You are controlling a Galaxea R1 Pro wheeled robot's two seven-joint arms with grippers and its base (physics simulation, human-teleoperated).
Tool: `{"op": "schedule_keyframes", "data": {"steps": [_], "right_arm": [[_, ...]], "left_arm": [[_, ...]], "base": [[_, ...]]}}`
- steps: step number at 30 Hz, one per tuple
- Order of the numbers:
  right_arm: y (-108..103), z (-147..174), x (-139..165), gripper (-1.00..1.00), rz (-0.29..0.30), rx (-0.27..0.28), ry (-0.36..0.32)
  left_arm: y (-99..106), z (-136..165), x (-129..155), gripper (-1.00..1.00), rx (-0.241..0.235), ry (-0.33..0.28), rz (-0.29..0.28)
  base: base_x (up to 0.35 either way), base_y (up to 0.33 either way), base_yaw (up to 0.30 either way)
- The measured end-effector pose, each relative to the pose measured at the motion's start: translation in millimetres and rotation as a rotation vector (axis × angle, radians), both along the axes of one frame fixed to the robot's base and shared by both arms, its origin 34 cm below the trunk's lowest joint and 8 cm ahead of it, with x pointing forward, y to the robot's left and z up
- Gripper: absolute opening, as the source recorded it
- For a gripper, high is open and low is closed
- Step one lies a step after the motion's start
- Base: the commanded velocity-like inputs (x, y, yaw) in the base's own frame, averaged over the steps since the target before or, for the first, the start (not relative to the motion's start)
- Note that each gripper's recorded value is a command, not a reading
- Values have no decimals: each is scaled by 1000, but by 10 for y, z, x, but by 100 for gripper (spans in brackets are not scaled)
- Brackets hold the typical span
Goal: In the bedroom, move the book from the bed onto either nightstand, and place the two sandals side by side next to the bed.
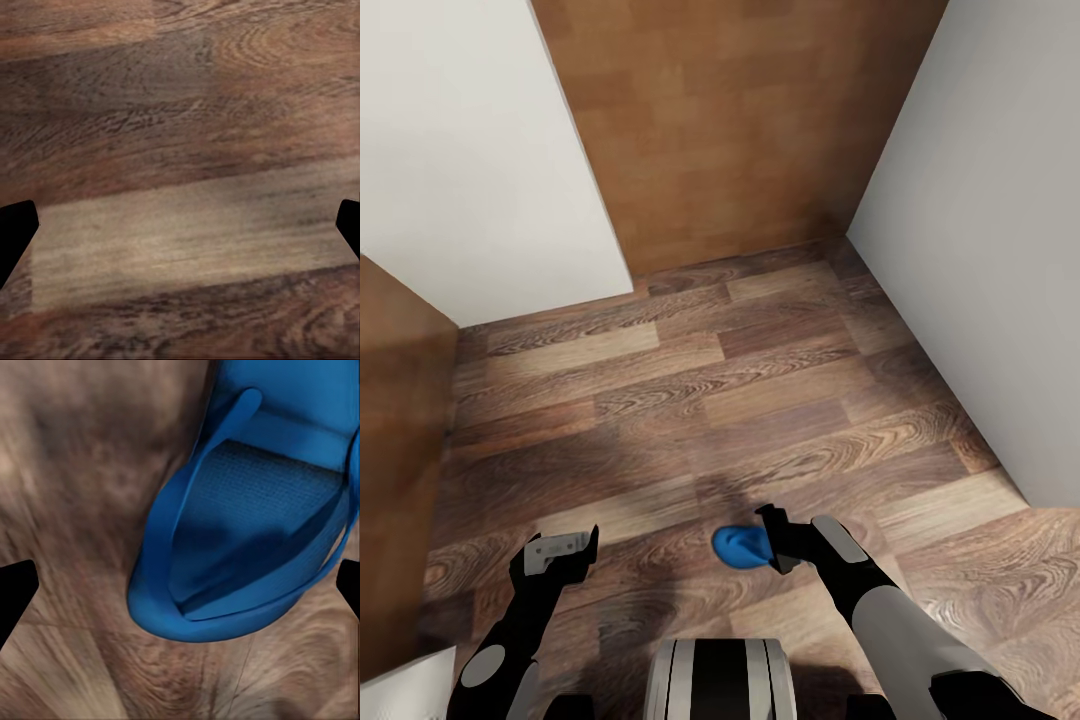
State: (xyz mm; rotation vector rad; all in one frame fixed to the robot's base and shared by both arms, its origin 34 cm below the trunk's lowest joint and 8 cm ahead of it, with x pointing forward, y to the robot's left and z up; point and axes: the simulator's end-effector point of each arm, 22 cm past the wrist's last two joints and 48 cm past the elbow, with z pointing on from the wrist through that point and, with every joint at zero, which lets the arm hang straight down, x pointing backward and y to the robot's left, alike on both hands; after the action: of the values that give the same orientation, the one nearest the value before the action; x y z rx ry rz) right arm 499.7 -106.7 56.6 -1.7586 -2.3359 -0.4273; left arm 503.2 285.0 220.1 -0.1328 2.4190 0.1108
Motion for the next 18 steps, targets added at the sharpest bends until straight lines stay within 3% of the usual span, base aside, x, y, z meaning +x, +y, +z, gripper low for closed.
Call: {"op": "schedule_keyframes", "data": {"steps": [18], "right_arm": [[-1,-1,-1,100,1,-1,0]], "left_arm": [[2,1,0,100,-1,-1,1]], "base": [[-6,20,0]]}}
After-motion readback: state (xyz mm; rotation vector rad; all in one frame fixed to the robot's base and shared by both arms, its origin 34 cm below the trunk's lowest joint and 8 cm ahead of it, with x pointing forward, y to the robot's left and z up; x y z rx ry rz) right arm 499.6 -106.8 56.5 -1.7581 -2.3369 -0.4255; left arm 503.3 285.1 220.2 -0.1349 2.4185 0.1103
